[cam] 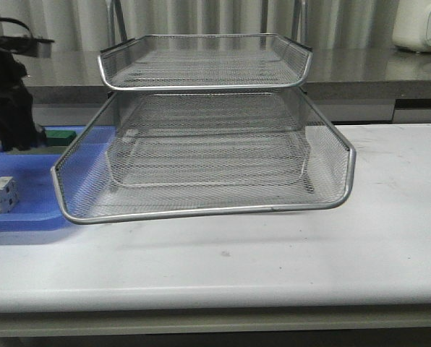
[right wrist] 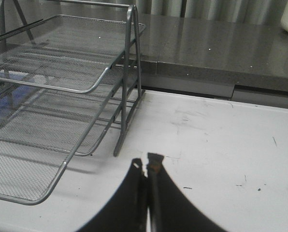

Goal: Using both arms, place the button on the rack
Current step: 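Close the left gripper on the red push button and lift it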

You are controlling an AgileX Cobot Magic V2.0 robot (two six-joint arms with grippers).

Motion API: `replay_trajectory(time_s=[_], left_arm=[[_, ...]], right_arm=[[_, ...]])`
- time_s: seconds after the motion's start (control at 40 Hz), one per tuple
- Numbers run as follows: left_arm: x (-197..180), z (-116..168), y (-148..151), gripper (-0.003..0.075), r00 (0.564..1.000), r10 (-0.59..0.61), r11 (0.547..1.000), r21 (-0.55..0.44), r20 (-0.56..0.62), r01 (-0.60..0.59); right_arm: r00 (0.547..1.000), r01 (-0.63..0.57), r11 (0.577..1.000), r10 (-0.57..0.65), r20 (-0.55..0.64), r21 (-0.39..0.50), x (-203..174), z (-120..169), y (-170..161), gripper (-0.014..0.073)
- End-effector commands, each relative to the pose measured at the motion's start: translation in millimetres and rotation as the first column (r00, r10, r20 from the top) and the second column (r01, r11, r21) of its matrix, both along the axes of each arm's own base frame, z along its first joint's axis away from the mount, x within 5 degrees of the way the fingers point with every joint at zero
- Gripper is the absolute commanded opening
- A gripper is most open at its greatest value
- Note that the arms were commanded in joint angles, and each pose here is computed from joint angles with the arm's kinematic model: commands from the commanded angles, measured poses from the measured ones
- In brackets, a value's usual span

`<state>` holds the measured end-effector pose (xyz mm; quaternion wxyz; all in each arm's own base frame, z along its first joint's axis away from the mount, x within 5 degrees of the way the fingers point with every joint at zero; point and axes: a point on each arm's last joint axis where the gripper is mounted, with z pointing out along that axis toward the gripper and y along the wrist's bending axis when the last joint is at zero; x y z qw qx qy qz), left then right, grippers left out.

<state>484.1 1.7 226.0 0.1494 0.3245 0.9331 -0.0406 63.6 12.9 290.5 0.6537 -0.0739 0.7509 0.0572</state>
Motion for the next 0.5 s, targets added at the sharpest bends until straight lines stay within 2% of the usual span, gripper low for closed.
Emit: replay_trajectory(time_s=[0.0, 0.25, 0.48], left_arm=[[-24.9, 77.9, 3.3, 0.0179, 0.993, 0.057, 0.998, -0.027, 0.103, -0.055], [-71.1, 142.8, 4.4, 0.0179, 0.968, 0.144, 0.99, -0.031, 0.204, -0.141], [-128.2, 176.8, -5.1, 0.0179, 0.961, 0.139, 0.989, -0.087, 0.238, -0.121]], right_arm=[[0.995, 0.008, 1.0, -0.011, 0.1, 0.021, 0.6, 15.8, -0.7, -0.006], [0.995, 0.008, 1.0, -0.011, 0.1, 0.021, 0.6, 15.8, -0.7, -0.006], [0.995, 0.008, 1.0, -0.011, 0.1, 0.021, 0.6, 15.8, -0.7, -0.006]])
